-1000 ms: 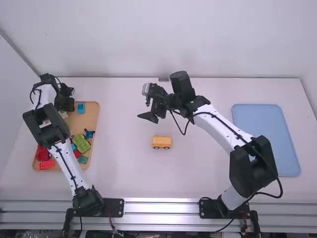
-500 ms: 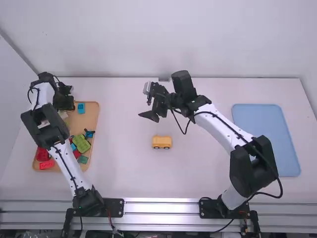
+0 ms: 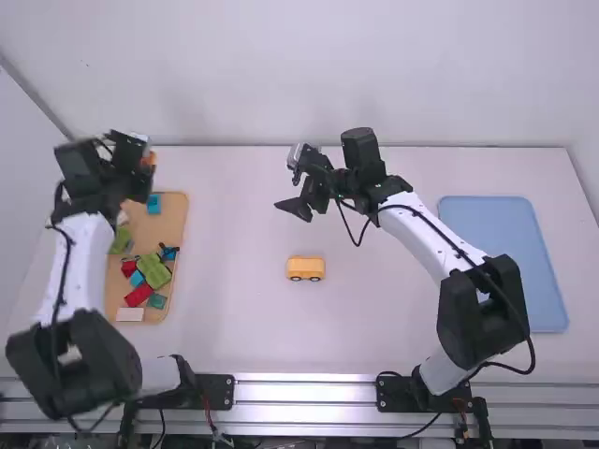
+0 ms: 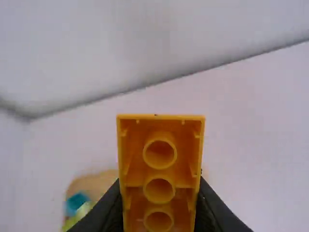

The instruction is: Assemble lego blocks to make yellow taxi

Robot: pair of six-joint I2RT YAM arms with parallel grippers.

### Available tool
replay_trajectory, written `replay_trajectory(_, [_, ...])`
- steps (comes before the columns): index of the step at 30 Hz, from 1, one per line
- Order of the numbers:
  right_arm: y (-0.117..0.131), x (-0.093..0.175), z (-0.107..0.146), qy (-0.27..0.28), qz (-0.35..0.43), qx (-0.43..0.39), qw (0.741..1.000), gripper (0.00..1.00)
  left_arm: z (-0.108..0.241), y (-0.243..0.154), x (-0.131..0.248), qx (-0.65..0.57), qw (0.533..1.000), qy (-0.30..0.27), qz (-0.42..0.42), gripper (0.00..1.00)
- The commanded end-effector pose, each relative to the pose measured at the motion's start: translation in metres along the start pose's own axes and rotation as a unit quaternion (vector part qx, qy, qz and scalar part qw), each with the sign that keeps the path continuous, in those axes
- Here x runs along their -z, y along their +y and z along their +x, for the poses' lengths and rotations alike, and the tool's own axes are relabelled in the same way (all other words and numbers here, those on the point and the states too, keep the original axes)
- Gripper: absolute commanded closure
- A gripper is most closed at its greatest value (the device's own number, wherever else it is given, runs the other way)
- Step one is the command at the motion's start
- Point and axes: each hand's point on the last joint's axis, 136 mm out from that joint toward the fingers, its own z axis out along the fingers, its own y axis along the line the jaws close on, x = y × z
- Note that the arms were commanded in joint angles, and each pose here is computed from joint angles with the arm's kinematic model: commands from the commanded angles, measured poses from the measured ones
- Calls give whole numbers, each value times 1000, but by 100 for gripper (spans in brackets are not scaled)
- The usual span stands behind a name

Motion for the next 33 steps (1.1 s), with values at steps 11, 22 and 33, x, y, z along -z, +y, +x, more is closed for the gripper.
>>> replay_trajectory(11, [57, 47, -16, -131, -193, 52, 971, 5, -4, -232, 55, -81, 894, -243, 368, 91])
replay_trajectory(22, [65, 54, -5, -171, -217, 46, 960, 14, -38, -298, 49, -77, 795, -294, 525, 90])
replay_trajectory(33, [47, 46, -2, -138, -181, 20, 974, 39, -67, -311, 34, -82, 770, -306, 553, 98])
